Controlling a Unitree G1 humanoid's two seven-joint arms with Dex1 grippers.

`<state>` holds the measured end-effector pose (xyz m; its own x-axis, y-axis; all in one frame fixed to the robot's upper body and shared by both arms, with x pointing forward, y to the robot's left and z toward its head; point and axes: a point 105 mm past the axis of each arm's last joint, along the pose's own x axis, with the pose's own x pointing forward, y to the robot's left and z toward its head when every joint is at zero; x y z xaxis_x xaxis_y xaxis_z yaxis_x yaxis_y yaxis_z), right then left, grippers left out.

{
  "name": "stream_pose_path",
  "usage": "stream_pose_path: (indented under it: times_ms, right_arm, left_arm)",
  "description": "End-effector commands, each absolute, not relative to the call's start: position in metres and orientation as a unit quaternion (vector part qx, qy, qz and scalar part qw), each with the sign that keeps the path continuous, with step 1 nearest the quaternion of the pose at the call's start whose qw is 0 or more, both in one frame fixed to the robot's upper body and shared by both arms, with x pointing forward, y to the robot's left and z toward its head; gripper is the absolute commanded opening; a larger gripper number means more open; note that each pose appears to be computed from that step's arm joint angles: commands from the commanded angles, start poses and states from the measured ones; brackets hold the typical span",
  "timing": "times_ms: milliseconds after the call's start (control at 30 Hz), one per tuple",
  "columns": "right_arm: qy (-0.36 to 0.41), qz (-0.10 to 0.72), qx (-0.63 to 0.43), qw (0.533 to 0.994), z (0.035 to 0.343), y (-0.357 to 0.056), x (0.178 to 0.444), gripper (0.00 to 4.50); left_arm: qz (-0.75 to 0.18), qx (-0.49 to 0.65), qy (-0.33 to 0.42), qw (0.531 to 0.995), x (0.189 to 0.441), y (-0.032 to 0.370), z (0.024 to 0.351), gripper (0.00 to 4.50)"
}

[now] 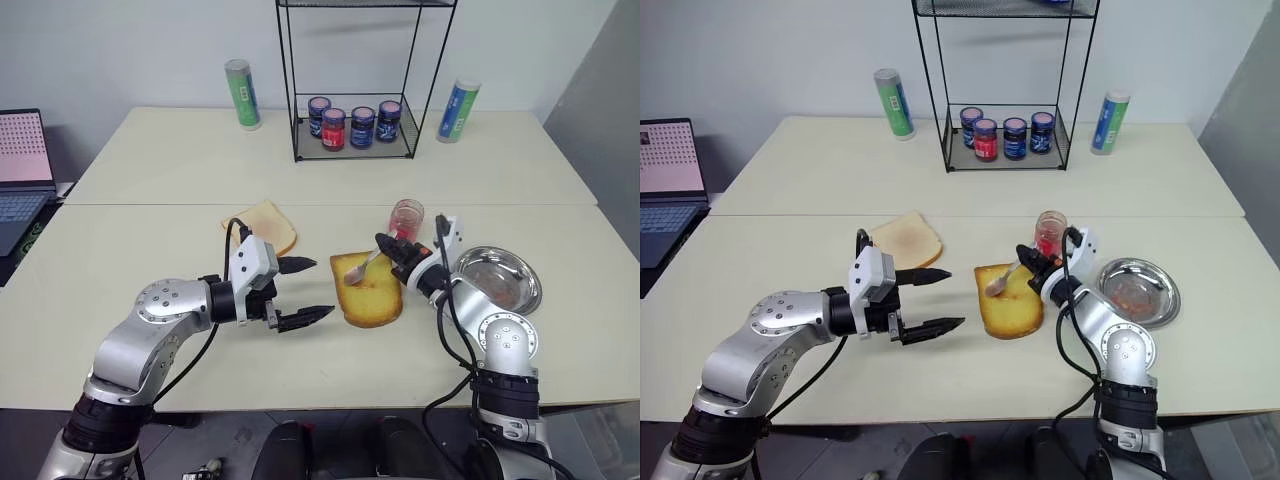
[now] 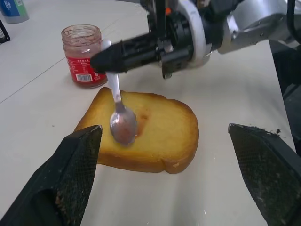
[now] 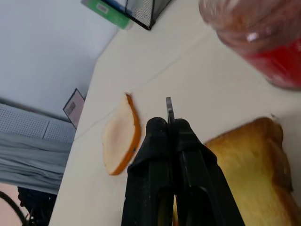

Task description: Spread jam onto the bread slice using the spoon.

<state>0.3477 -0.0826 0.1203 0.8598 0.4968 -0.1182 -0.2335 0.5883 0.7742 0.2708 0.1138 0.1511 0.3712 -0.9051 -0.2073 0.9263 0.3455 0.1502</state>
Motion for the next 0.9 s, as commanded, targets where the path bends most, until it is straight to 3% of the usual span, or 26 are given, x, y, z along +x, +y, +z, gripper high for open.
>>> stream_pose_path:
  times_ms: [33,333,600,767,900]
  right_arm:
    - [0.136,0.200,0.390,0.889,0.126,-0.100,0.351,0.02]
    - [0.119,0.179,0.359,0.908,0.135,-0.144,0.340,0.02]
    - [0.089,0.263,0.399,0.874,0.170,-0.109,0.332,0.02]
    - [0.117,0.270,0.420,0.858,0.154,-0.084,0.334,0.02]
    - [0.141,0.244,0.406,0.869,0.130,-0.090,0.336,0.02]
  left_arm:
    - [-0.559,0.135,0.026,0.818,0.268,0.114,0.161,4.50]
    - [-0.558,0.138,0.026,0.818,0.271,0.115,0.160,4.50]
    - [-0.560,0.137,0.024,0.817,0.272,0.114,0.161,4.50]
    - [-0.560,0.138,0.024,0.816,0.272,0.113,0.160,4.50]
    - [-0.559,0.140,0.026,0.817,0.271,0.115,0.160,4.50]
